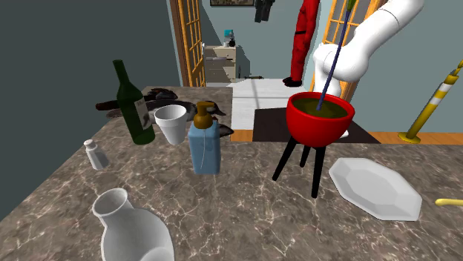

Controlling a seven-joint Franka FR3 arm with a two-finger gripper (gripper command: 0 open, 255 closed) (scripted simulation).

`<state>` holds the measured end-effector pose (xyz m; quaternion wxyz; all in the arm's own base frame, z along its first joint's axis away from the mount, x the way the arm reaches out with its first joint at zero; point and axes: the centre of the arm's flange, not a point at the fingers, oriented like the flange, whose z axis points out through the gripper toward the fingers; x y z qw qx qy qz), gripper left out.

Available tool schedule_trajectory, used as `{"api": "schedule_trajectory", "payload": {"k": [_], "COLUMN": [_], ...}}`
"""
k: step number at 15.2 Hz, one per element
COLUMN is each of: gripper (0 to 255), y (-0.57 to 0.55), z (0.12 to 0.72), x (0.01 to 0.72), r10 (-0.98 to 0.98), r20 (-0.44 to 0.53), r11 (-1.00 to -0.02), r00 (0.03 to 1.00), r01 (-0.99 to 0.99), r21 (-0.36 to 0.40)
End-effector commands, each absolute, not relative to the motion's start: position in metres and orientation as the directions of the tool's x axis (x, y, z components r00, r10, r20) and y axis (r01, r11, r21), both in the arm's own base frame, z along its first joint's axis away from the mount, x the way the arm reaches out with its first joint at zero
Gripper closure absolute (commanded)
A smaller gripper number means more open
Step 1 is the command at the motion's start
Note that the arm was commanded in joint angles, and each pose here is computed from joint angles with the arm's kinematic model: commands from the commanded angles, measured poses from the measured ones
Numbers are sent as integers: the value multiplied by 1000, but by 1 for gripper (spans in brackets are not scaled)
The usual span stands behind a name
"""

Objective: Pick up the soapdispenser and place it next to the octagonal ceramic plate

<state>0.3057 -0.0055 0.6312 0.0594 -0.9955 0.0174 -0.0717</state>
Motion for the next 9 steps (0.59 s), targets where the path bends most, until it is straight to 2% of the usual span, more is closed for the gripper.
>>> {"api": "schedule_trajectory", "payload": {"k": [1, 9], "gripper": [0, 0], "y": [-5, 69], "z": [631, 588], "x": [306, 379], "r10": [-43, -14], "r20": [141, 101], "r11": [-992, -997], "r00": [989, 995], "r01": [-26, -6], "r21": [-121, -81]}}
